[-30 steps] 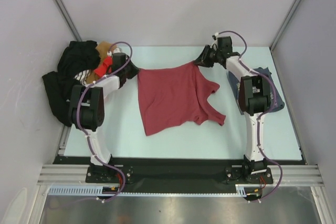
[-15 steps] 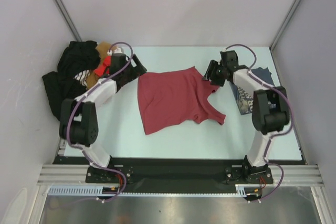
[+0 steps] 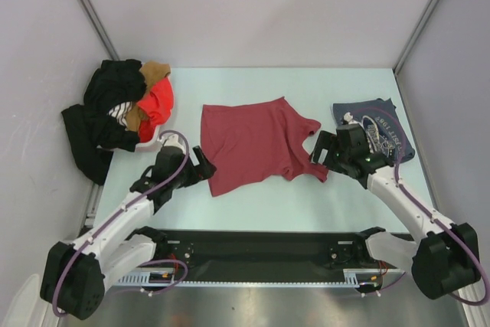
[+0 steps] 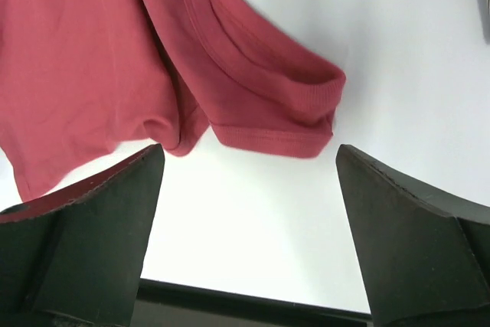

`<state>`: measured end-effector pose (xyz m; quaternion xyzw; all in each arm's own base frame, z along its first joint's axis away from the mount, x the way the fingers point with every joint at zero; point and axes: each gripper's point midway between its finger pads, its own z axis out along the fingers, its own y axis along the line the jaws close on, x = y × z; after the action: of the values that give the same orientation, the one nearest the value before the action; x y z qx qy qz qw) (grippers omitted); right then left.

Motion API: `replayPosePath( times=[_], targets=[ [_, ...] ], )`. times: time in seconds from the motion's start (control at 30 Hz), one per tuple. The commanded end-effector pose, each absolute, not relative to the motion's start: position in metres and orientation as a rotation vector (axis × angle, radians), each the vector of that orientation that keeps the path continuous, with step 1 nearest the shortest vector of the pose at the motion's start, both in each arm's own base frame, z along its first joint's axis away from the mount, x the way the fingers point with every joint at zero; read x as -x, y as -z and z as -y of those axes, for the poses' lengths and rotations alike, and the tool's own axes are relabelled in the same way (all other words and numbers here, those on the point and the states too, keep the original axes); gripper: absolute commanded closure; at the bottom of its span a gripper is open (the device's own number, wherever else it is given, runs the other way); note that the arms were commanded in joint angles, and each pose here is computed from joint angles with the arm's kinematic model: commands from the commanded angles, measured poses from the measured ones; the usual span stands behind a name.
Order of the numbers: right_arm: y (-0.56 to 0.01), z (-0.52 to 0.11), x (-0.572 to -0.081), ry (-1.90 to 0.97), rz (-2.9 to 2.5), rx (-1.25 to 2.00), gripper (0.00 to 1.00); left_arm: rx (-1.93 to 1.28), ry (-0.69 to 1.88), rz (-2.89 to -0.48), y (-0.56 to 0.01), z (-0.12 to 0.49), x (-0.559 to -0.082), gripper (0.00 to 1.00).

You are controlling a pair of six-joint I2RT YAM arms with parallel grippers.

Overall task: Fold and stack the tank tops
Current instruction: Flatten the tank top out

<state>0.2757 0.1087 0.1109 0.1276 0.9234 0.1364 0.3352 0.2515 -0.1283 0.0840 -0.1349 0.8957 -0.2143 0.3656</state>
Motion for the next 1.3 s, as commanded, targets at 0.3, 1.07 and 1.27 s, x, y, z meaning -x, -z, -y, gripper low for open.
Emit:
replayPosePath(
  times=[0.3, 1.07, 1.27],
  targets=[
    [-0.07, -0.121, -0.281, -0.397, -2.477, -0.405, 0.16, 0.344, 0.658, -2.362, -0.057, 0.146, -0.223, 0.11],
    [-0.126, -0.054, -0.372, -0.105, -2.241, -0.602, 0.69, 0.271, 0.676, -2.515, -0.012, 0.176, -0.198, 0.49],
    [-0.114, -0.082, -0.347, -0.219, -2.309, -0.455, 0.45, 0.308, 0.557, -2.486, -0.006, 0.159, -0.204, 1.0]
  ],
)
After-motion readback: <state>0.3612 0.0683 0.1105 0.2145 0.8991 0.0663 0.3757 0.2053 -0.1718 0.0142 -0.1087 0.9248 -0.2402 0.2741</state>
